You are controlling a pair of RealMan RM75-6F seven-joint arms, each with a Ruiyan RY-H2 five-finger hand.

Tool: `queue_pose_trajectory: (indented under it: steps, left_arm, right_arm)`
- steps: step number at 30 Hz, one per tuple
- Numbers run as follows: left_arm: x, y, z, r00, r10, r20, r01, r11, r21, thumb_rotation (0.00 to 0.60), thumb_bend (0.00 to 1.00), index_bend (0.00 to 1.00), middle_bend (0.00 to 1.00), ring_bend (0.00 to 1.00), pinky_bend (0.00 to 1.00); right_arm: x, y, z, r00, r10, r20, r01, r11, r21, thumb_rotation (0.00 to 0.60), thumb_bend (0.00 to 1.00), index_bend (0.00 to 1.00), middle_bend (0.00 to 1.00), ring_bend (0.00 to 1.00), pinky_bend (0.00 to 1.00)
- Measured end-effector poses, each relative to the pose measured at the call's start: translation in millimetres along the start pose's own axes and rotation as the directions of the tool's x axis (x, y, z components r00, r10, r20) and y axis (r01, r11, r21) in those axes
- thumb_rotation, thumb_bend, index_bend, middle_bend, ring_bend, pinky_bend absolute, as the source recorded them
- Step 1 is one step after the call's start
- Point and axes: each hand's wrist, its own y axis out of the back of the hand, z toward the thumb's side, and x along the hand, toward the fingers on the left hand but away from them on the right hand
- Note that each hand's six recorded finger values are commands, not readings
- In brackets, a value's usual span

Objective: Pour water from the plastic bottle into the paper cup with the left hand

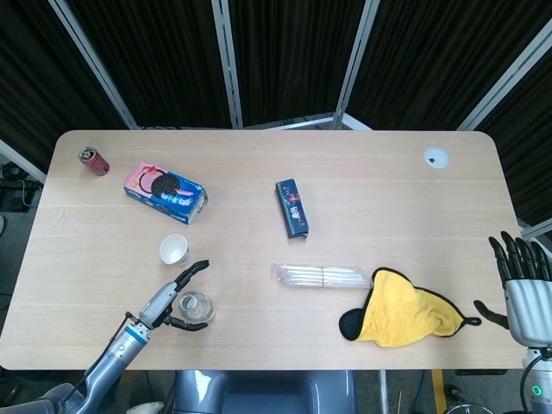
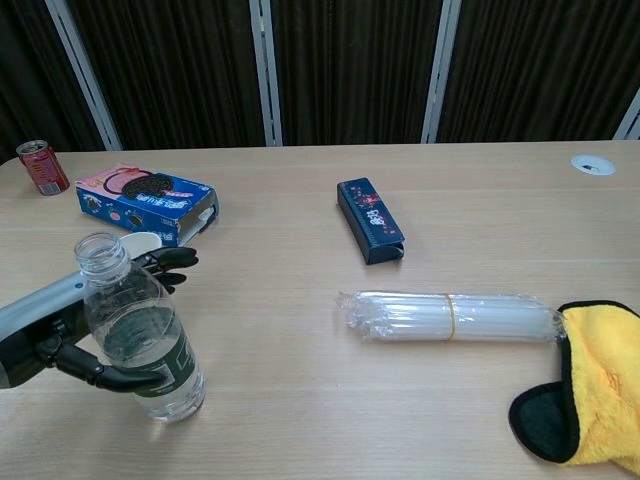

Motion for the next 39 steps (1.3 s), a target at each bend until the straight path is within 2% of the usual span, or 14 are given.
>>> queue_pose_trajectory:
  steps: [4, 11, 13, 15, 18, 21, 32, 36, 39]
  left_arm:
    - [7.0, -4.8, -2.6, 1.0, -0.014, 0.002, 0.014, 1.0, -0.002, 0.6, 0.0, 0.01, 0.0, 0.0, 0.01]
    - [13.2, -15.6, -4.3, 0.999, -0.044, 0.003, 0.044, 0.998, -0.037, 0.6, 0.03, 0.09, 0.02, 0.01, 0.05]
    - [15.5, -18.5, -4.6, 0.999, -0.05, 0.005, 0.05, 0.998, -0.046, 0.6, 0.08, 0.17, 0.11, 0.05, 0.1]
    - [17.2, -20.9, -4.4, 0.999, -0.053, 0.009, 0.054, 0.997, -0.054, 0.6, 0.2, 0.32, 0.27, 0.17, 0.19]
    - [19.6, -23.6, -2.9, 0.999, -0.049, 0.019, 0.05, 0.996, -0.071, 0.6, 0.37, 0.5, 0.44, 0.3, 0.3]
    - [21.9, -24.2, -1.0, 0.999, -0.03, 0.029, 0.032, 0.995, -0.09, 0.6, 0.45, 0.6, 0.51, 0.36, 0.36]
    - [21.7, -15.9, 15.5, 0.997, 0.006, 0.081, 0.005, 0.991, -0.135, 0.6, 0.46, 0.63, 0.53, 0.38, 0.38]
    - [19.8, -2.4, 31.5, 0.992, 0.02, 0.124, -0.003, 0.991, -0.132, 0.6, 0.46, 0.63, 0.53, 0.38, 0.38]
    - [17.4, 16.6, 47.0, 0.986, 0.038, 0.161, -0.021, 0.994, -0.11, 0.6, 0.46, 0.63, 0.53, 0.38, 0.38]
  right_arm:
    - [-1.7, 1.3, -1.1, 1.0, -0.005, 0.007, 0.005, 1.0, -0.007, 0.6, 0.0, 0.0, 0.0, 0.0, 0.0]
    - [-3.9, -1.6, -1.7, 1.0, 0.007, 0.007, -0.007, 1.0, -0.001, 0.6, 0.0, 0.0, 0.0, 0.0, 0.0]
    - [-5.2, -4.1, -1.8, 1.0, 0.015, 0.007, -0.015, 1.0, 0.004, 0.6, 0.0, 0.0, 0.0, 0.0, 0.0]
    - [-6.2, -5.3, -2.2, 1.0, 0.017, 0.009, -0.017, 1.0, 0.007, 0.6, 0.0, 0.0, 0.0, 0.0, 0.0]
    - [-7.4, -6.2, -2.9, 1.0, 0.018, 0.012, -0.019, 1.0, 0.008, 0.6, 0.0, 0.0, 0.0, 0.0, 0.0]
    - [-8.1, -7.0, -3.4, 1.0, 0.02, 0.014, -0.02, 1.0, 0.01, 0.6, 0.0, 0.0, 0.0, 0.0, 0.0]
    - [-8.0, -9.2, -3.9, 1.0, 0.025, 0.018, -0.026, 1.0, 0.014, 0.6, 0.0, 0.0, 0.0, 0.0, 0.0]
    - [-7.5, -9.0, -3.1, 1.0, 0.024, 0.016, -0.025, 1.0, 0.013, 0.6, 0.0, 0.0, 0.0, 0.0, 0.0]
    - [-6.7, -8.7, -2.5, 1.0, 0.024, 0.014, -0.024, 1.0, 0.014, 0.6, 0.0, 0.0, 0.0, 0.0, 0.0]
